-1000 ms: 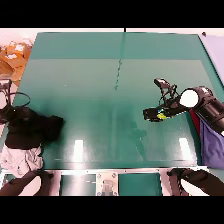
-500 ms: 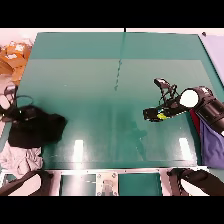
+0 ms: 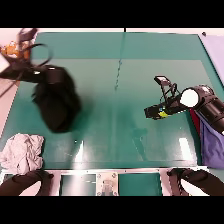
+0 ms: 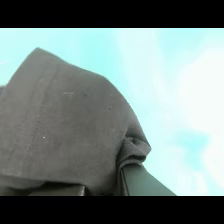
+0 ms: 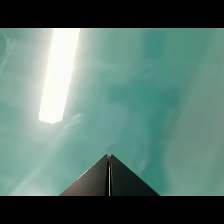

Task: Fold the shirts.

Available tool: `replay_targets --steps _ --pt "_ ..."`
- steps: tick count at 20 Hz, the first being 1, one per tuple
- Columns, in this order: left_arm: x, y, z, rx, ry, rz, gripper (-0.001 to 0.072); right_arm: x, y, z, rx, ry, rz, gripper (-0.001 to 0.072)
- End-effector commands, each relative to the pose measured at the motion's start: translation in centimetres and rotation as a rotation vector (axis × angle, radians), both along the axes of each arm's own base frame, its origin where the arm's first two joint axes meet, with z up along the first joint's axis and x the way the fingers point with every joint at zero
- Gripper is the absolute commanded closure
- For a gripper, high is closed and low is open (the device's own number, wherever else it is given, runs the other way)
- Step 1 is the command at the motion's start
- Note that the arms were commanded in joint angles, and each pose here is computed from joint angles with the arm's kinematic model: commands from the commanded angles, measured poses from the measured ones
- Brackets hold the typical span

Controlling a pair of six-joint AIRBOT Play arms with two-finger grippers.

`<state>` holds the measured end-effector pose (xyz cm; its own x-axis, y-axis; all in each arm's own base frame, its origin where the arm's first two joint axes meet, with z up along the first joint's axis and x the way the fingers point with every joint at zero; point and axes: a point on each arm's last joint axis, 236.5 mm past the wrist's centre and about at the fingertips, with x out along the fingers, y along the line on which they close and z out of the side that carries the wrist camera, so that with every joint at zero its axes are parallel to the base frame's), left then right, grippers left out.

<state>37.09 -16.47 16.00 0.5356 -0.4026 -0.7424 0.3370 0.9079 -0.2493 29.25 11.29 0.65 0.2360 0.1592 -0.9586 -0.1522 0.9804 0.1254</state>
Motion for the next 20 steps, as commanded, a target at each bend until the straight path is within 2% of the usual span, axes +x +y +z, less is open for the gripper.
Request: replay_targets --steps 1,4,5,6,7,8,9,12,14,15,16,17,18,20 --pt "-3.1 -11.8 2.2 -0.142 -0.051 -0.201 0.0683 2.6 -3.2 1.9 -0.158 -0.114 0.048 0.0696" --pt "-4.2 -17.6 -3.9 -0.125 0.078 -0.270 0.0673 5.0 -5.3 4.9 -0.261 -0.222 0.050 0.0695" --pt "-4.4 -18.7 -6.1 -0.120 0.136 -0.281 0.0360 5.5 -5.2 5.8 -0.253 -0.242 0.039 0.0696" --pt "-4.6 -19.4 -8.1 -0.128 0.203 -0.270 0.0001 5.8 -5.0 6.6 -0.246 -0.261 0.036 0.0695" --pt "-4.5 -19.3 -9.4 -0.132 0.250 -0.254 0.0003 5.8 -5.1 7.1 -0.247 -0.262 0.033 0.0691" --pt "-4.2 -18.6 -9.9 -0.126 0.277 -0.240 0.0003 5.7 -5.2 7.4 -0.248 -0.258 0.028 0.0575" --pt "-3.7 -17.3 -9.9 -0.115 0.292 -0.222 0.0003 5.6 -5.5 7.6 -0.249 -0.250 0.018 0.0499" --pt "-1.7 -10.6 -9.2 -0.048 0.348 -0.133 0.0004 4.9 -7.9 6.1 -0.191 -0.177 -0.091 0.0498" --pt "-1.4 -6.6 -10.2 0.017 0.396 -0.103 0.0004 3.1 -8.3 2.9 -0.050 -0.058 -0.200 0.0487" --pt "-1.4 -4.9 -11.0 0.049 0.418 -0.087 0.0004 1.8 -7.1 1.0 0.039 0.009 -0.202 0.0387" --pt "-1.5 -3.5 -12.2 0.073 0.441 -0.063 0.0004 0.1 -5.2 -0.9 0.130 0.076 -0.182 0.0209" --pt "-1.8 -2.5 -13.5 0.088 0.468 -0.042 0.0004 -1.5 -3.3 -2.9 0.208 0.133 -0.172 0.0159" --pt "-1.9 -1.7 -14.9 0.093 0.484 -0.027 0.0005 -2.9 -1.6 -4.6 0.266 0.176 -0.177 0.0159" --pt "-1.8 -0.5 -17.4 0.078 0.502 0.011 0.0004 -5.0 0.2 -8.2 0.301 0.217 -0.198 0.0159"
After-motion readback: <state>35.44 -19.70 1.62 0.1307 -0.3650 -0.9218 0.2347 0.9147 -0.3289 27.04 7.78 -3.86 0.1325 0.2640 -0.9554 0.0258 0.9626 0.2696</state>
